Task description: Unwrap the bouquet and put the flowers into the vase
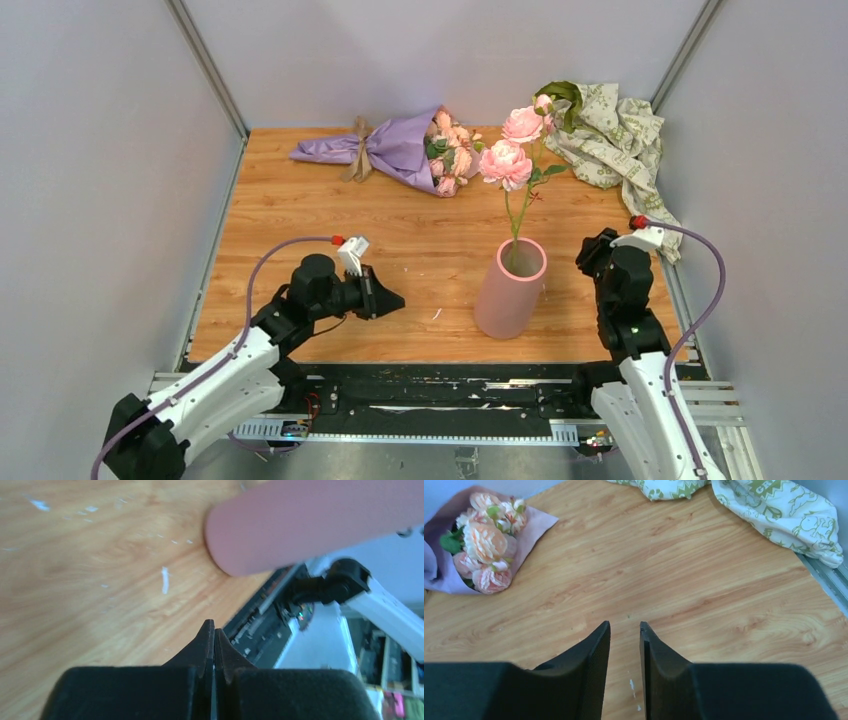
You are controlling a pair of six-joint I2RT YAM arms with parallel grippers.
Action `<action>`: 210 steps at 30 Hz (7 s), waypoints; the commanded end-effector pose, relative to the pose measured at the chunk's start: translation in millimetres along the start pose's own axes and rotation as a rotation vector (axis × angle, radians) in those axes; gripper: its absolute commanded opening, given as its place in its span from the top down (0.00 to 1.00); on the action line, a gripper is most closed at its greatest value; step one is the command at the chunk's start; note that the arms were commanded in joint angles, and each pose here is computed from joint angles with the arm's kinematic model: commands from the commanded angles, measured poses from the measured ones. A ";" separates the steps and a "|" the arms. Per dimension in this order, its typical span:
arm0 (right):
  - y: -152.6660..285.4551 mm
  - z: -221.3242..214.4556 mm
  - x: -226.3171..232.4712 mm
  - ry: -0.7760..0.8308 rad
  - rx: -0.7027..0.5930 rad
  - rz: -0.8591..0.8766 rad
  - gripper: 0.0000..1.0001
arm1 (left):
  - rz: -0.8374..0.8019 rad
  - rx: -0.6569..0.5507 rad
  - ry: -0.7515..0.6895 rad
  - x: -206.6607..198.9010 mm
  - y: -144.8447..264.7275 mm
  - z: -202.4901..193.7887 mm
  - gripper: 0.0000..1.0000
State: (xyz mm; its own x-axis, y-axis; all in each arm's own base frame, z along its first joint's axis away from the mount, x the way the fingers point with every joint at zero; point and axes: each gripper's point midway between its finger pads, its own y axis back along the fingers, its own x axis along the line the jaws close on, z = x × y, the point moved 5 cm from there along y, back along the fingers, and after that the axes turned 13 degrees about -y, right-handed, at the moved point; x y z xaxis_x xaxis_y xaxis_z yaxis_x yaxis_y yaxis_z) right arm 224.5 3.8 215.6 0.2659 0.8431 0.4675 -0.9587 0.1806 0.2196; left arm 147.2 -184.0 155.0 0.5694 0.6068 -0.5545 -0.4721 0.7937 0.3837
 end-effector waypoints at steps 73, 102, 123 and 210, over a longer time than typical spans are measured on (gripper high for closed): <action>11.0 -50.0 -30.7 -0.050 0.138 -0.075 1.00 | -0.475 0.144 0.286 -44.5 -209.7 -77.3 1.00; -15.8 -104.7 -52.3 -0.160 0.324 -0.138 1.00 | -0.422 0.121 0.316 -17.0 -266.1 -42.3 1.00; 24.4 -111.7 -47.3 -0.272 0.386 -0.033 1.00 | -0.453 0.075 0.304 -12.4 -265.3 -26.8 1.00; -99.8 -175.0 -46.1 -0.472 0.746 -0.037 1.00 | -0.415 0.043 0.247 -11.8 -230.3 13.2 1.00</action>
State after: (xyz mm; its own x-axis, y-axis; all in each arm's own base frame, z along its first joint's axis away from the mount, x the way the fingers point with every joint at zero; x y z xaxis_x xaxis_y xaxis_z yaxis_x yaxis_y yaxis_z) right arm 295.7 47.4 48.0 0.3518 0.5055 0.7878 -0.7227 -0.3882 0.5718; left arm 257.3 -376.7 77.1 0.4898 0.2008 -0.8484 -0.2107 0.9715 0.1083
